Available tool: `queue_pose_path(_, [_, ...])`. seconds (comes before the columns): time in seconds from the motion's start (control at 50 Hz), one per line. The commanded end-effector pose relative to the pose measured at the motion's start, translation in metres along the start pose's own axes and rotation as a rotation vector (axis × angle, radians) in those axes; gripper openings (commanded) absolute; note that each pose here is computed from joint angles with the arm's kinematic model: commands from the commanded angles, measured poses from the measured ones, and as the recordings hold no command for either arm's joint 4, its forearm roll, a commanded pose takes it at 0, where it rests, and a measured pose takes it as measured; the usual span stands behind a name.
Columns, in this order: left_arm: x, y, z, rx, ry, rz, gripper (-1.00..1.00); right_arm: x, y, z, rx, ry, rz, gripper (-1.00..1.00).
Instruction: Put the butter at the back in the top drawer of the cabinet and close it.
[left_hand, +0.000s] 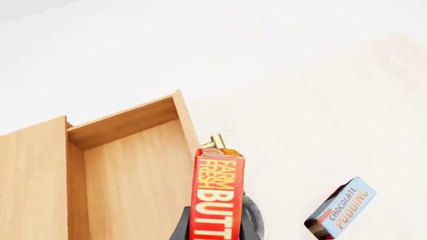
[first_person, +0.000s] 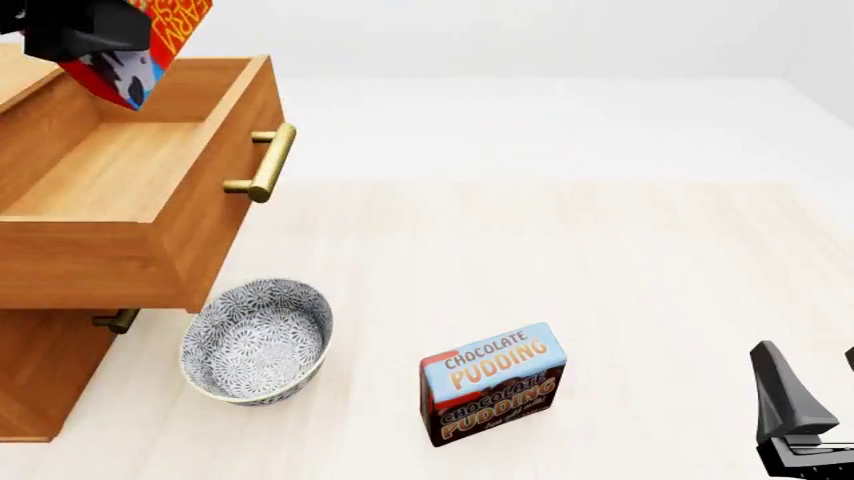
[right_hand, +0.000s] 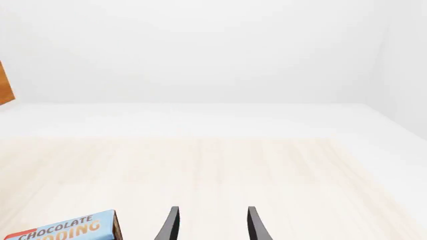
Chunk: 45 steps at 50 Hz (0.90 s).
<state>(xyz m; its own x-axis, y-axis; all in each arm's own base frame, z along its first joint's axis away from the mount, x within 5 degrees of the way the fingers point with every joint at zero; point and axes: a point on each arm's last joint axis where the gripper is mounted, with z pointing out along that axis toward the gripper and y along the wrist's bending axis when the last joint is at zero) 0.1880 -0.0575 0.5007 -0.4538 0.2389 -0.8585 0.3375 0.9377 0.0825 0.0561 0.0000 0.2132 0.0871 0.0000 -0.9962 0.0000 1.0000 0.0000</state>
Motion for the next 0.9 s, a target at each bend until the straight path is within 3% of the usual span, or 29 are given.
queue_pose_path(0.02, [0.008,0.006,-0.008,-0.031,-0.005,-0.017,-1.00,0.000,0.000,0.000,0.000,0.000,0.000,1.00])
queue_pose_path(0.9, [0.030,0.017,0.007,-0.087,0.051,-0.090,-1.00,0.000,0.000,0.000,0.000,0.000,0.000,1.00])
